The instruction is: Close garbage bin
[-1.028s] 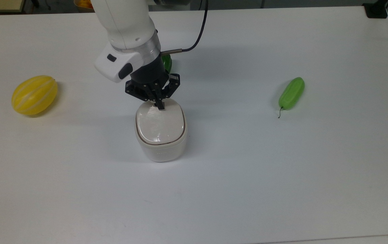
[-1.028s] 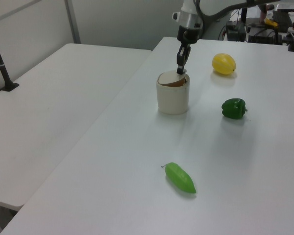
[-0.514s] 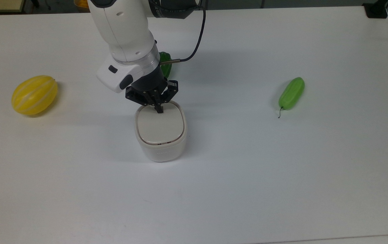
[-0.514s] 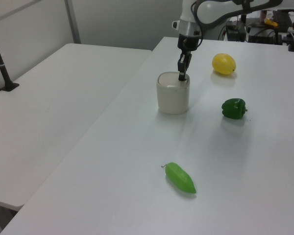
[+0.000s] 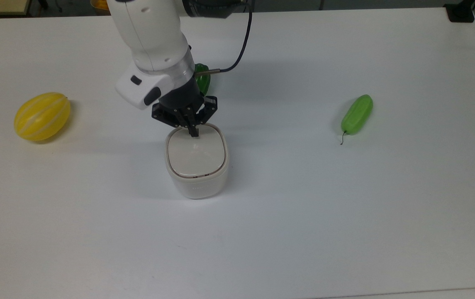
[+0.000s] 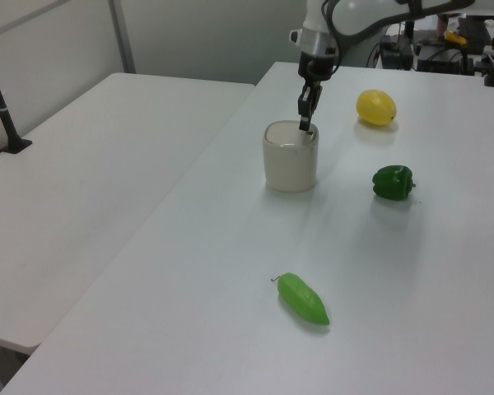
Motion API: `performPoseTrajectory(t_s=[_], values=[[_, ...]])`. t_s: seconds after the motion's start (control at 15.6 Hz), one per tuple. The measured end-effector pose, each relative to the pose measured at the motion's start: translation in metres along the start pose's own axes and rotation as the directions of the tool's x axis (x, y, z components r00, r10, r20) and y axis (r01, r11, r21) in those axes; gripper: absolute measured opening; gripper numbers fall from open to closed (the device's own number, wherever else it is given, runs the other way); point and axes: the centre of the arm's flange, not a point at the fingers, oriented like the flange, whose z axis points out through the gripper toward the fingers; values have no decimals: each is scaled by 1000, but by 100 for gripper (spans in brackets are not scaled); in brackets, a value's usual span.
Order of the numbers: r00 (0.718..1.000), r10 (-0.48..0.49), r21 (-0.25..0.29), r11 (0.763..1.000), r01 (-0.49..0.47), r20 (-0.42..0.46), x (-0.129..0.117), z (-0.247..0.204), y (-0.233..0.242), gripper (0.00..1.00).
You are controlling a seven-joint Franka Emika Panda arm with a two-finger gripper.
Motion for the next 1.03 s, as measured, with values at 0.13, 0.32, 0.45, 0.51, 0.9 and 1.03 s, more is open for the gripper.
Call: performPoseTrajectory(t_s=[0.13,0.32,0.45,0.51,0.9,1.03], values=[[999,17,-3,1000,-17,28,-8,-23,5,2],[994,35,-52,998,-30,108,-34,-68,27,9],[986,49,-79,996,-37,157,-53,-99,36,20],[984,59,-84,995,-45,168,-62,-114,40,21],[979,99,-103,991,-82,177,-103,-166,54,76],[971,123,-103,989,-104,204,-116,-172,54,95]])
